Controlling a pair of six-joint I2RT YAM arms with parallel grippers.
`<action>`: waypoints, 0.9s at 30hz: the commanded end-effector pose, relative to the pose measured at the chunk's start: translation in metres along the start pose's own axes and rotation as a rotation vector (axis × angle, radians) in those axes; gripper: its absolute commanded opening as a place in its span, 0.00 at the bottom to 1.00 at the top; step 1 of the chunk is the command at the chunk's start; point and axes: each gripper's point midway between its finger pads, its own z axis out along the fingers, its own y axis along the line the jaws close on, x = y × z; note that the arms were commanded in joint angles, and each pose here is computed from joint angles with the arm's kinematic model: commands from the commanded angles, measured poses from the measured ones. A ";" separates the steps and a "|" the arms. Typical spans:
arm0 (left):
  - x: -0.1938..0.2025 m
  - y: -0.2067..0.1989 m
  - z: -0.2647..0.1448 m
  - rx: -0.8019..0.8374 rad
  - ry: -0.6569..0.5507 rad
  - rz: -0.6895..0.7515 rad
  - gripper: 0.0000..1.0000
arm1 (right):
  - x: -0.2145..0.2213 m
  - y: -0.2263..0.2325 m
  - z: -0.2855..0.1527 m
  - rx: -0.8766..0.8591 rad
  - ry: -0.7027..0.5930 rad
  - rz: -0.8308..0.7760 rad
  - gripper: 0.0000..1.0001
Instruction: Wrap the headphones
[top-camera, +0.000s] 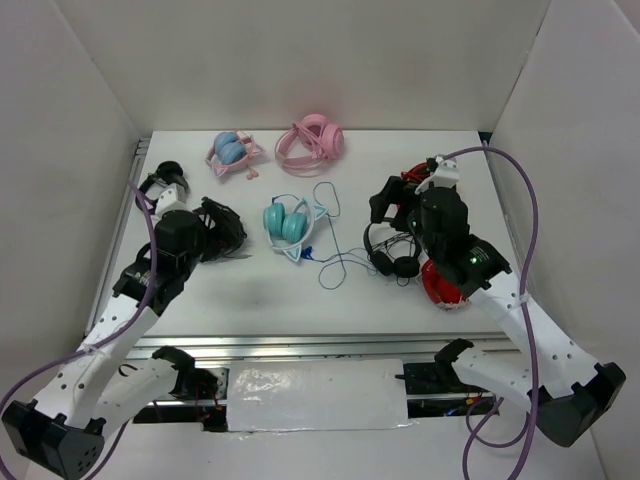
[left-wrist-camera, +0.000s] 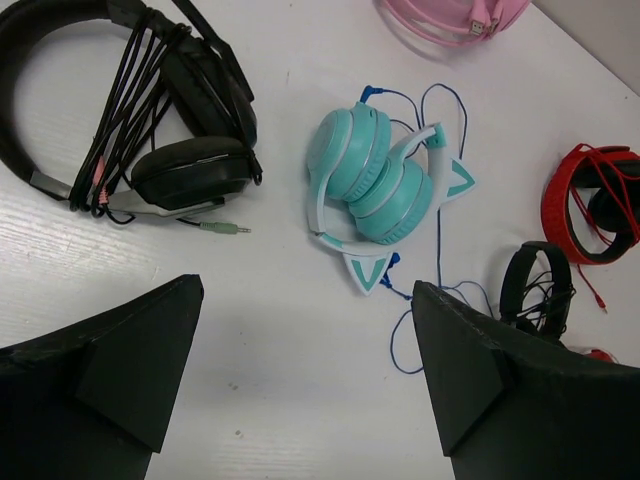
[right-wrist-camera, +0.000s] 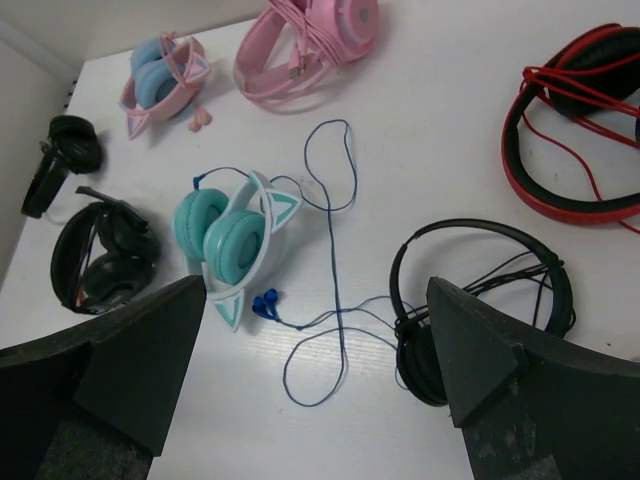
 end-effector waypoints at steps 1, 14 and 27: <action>-0.018 -0.019 -0.008 0.076 -0.051 0.007 0.99 | -0.013 -0.009 -0.008 0.025 -0.049 -0.004 1.00; 0.014 -0.011 0.000 0.120 0.023 0.079 0.99 | 0.042 0.044 0.078 -0.275 0.202 -0.092 1.00; 0.035 0.000 0.005 0.120 0.064 0.113 0.99 | 0.133 0.078 0.201 -0.289 0.495 -0.191 0.95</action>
